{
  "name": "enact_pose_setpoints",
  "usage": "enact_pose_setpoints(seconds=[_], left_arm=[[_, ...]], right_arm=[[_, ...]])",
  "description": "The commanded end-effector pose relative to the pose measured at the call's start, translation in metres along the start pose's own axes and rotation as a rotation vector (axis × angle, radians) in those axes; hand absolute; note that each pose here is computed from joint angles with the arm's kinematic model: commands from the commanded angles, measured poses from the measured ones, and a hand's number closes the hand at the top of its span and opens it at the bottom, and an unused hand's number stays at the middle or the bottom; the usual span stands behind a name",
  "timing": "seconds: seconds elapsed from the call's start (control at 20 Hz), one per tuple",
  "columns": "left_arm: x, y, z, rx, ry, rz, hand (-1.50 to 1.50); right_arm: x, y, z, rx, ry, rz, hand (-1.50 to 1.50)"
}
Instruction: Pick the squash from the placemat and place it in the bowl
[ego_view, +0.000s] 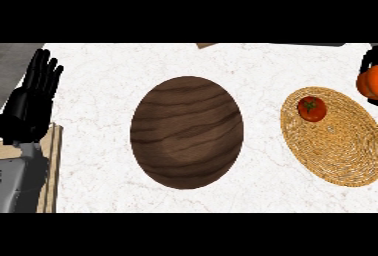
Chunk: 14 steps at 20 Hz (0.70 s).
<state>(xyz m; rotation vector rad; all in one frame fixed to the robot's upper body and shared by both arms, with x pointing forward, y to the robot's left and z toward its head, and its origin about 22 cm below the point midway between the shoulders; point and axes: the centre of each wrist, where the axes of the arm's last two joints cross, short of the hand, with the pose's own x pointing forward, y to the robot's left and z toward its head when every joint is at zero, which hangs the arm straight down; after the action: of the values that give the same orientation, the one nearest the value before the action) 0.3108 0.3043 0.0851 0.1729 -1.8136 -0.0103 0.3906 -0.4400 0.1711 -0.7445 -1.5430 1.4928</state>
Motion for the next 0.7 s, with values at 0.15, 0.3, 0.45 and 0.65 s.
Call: enact_pose_setpoints(seconds=[0.15,0.3,0.45,0.65], left_arm=[[-0.005,0.002,0.011,0.019,0.017,-0.013,0.00],[-0.011,0.000,0.012,0.036,0.047,-0.015,0.00],[0.007,0.021,0.004,0.044,0.022,-0.022,0.00],[-0.008,0.021,0.013,0.048,0.042,-0.021,0.00]], right_arm=[[0.014,-0.058,-0.025,-0.170,-0.240,-0.116,1.50],[0.023,-0.065,-0.039,-0.186,-0.325,-0.226,1.50],[0.042,-0.081,-0.058,-0.140,-0.393,-0.356,1.50],[0.082,-0.106,-0.092,-0.096,-0.455,-0.397,1.50]])
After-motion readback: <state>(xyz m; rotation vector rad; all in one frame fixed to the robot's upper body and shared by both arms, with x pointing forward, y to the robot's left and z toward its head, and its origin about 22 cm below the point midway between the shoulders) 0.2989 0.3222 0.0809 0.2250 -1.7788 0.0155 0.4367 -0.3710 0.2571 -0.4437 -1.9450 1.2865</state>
